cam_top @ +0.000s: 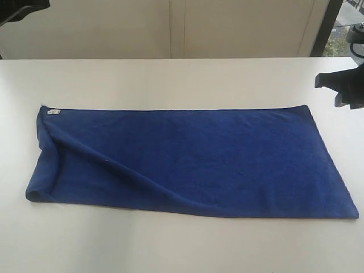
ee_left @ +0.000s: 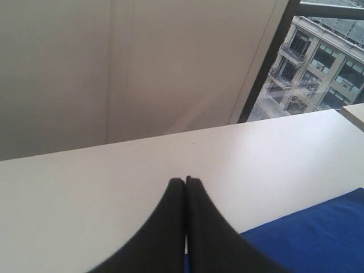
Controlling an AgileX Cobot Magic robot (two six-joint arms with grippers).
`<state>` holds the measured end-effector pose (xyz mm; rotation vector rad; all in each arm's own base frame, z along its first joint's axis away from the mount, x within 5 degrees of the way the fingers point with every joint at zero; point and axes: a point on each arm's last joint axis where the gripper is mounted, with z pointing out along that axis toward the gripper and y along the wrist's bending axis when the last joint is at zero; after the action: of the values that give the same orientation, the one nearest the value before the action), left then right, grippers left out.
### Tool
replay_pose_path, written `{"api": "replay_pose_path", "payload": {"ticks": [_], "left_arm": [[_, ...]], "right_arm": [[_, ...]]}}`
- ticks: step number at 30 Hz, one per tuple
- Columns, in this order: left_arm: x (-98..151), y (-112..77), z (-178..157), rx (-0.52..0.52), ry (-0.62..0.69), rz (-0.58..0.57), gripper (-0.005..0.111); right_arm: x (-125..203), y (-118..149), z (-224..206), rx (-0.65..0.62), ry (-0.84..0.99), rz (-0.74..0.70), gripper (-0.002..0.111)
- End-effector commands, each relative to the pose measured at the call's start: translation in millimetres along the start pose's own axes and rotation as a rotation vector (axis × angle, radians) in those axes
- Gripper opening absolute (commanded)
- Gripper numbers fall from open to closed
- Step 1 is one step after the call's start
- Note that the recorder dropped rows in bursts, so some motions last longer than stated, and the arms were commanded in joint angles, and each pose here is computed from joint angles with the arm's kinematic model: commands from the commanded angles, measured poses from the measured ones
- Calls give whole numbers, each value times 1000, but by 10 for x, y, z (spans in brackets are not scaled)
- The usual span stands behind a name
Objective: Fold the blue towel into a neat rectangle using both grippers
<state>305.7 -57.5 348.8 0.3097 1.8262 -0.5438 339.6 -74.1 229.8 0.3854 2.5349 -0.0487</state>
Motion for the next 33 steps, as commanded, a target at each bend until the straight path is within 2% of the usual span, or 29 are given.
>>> {"api": "replay_pose_path", "payload": {"ticks": [1, 2, 7, 10, 13, 20, 23, 28, 30, 33], "left_arm": [[-32, -37, -23, 4, -7, 79, 0], [-33, -34, -23, 2, -7, 82, 0], [-125, -68, -29, 58, -107, -315, 0], [-177, -92, -37, 103, -154, -443, 0], [-222, -109, -44, 127, -215, -417, 0], [-333, -195, -27, 87, -374, -117, 0], [-341, -111, -3, 21, -407, -154, 0], [-281, 124, 10, -197, -405, -382, 0], [-220, 193, 10, -291, -339, -405, 0], [-109, 243, 11, -398, -167, -356, 0]], "right_arm": [[-14, -2, -34, -4, -15, 3, 27], [-14, -2, -34, -4, -15, 3, 27], [-17, -1, -34, -4, -19, 3, 27], [-21, -1, -34, -5, -23, 3, 27], [-21, -1, -34, -5, -23, 3, 27], [-21, -1, -34, -5, -23, 3, 27], [-21, -1, -34, -5, -23, 3, 27], [-24, -1, -34, -5, -27, 3, 27], [-28, -1, -34, -5, -30, 3, 27], [-31, 0, -34, -5, -34, 3, 27]]}}
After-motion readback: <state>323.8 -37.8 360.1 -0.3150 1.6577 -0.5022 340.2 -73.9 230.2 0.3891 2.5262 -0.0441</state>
